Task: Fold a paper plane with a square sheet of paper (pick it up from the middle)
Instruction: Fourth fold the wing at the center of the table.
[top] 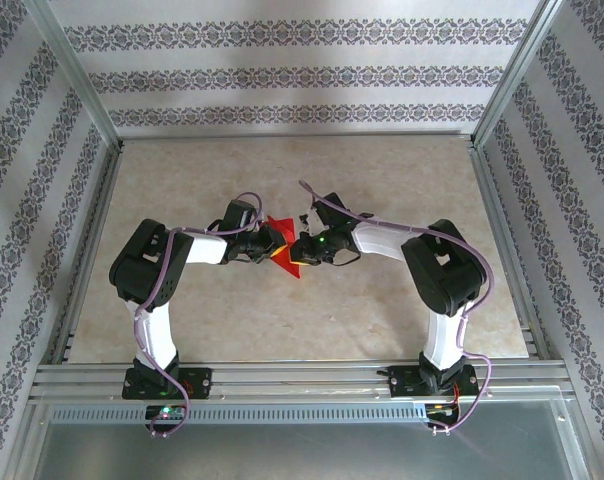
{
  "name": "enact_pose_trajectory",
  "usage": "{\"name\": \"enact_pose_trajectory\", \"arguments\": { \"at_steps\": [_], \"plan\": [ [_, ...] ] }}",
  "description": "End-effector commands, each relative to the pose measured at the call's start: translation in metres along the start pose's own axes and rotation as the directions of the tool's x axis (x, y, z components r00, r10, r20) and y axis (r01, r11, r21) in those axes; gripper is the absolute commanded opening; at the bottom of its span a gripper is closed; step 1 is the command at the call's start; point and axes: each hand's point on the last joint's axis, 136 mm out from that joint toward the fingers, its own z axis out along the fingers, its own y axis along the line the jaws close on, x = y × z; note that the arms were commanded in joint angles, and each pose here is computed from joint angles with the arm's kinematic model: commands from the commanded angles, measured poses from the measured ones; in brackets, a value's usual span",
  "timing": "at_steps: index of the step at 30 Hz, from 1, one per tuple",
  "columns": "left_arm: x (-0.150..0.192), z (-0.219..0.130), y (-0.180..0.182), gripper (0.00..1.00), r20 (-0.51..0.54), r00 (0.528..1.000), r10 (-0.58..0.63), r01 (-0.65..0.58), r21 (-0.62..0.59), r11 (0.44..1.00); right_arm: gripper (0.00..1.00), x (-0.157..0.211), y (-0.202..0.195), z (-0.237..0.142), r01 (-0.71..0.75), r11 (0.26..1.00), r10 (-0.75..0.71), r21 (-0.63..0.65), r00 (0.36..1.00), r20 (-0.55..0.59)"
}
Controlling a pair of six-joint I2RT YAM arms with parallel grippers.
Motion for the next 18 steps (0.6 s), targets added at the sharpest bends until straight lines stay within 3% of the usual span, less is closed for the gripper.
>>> {"name": "enact_pose_trajectory", "arguments": {
  "at_steps": [1,18],
  "plan": [
    [0.012,0.004,0.033,0.14,-0.026,0.999,-0.036,0.033,-0.122,0.992,0.10,0.003,-0.002,0.010,-0.014,1.000,0.014,-0.019,1.000,-0.025],
    [0.011,0.006,0.035,0.14,-0.032,0.998,-0.051,0.046,-0.133,0.990,0.10,0.015,-0.029,0.022,-0.076,0.997,0.078,0.034,0.995,-0.063]
  ]
}}
